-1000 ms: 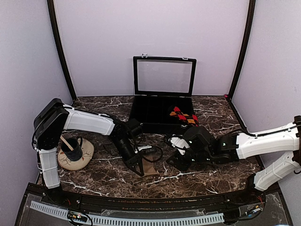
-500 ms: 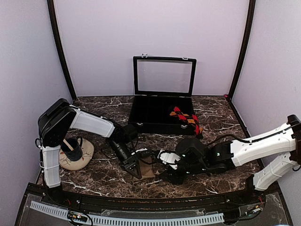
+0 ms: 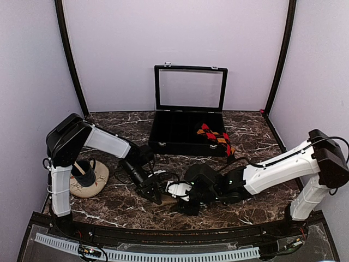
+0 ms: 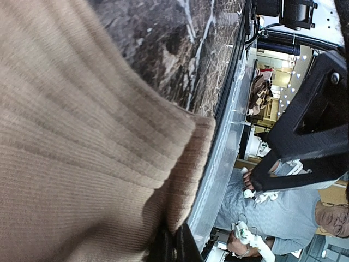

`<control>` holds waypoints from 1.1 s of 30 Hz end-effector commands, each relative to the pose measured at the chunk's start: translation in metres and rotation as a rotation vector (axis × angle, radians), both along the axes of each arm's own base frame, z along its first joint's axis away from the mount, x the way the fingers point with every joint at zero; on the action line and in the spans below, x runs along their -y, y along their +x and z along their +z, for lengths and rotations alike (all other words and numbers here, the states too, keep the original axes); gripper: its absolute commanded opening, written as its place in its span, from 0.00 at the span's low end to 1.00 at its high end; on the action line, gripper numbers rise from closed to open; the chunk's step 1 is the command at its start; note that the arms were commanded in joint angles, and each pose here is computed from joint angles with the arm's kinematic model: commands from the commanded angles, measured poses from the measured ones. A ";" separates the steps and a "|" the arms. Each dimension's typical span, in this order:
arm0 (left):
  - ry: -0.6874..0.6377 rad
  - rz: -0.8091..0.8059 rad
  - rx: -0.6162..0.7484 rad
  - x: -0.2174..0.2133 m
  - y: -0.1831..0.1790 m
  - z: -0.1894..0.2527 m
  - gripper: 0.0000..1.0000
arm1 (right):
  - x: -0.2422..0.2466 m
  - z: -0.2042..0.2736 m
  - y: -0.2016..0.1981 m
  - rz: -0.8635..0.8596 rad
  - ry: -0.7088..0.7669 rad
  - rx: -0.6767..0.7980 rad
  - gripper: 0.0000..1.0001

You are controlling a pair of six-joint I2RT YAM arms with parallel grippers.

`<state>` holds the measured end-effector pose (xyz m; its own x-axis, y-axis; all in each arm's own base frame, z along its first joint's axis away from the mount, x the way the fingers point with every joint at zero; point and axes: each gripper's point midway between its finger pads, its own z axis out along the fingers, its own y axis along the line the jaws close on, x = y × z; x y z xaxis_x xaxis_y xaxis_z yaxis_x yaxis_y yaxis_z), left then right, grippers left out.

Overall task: Roll the socks
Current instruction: Roll the sock at the center of the board.

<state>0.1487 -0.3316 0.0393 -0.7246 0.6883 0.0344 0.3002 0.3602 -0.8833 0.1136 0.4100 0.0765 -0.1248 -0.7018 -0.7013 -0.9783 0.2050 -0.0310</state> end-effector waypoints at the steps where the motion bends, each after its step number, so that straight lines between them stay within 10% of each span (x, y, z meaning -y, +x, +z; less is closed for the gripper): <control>1: -0.007 0.007 -0.054 -0.006 -0.005 0.000 0.00 | -0.021 0.006 -0.002 0.082 0.032 0.055 0.50; 23: -0.015 0.025 -0.084 -0.009 -0.003 0.000 0.00 | -0.036 -0.030 0.029 0.068 -0.022 0.100 0.40; 33: -0.016 0.034 -0.084 -0.011 0.000 -0.001 0.00 | -0.031 -0.045 0.035 0.067 -0.049 0.040 0.17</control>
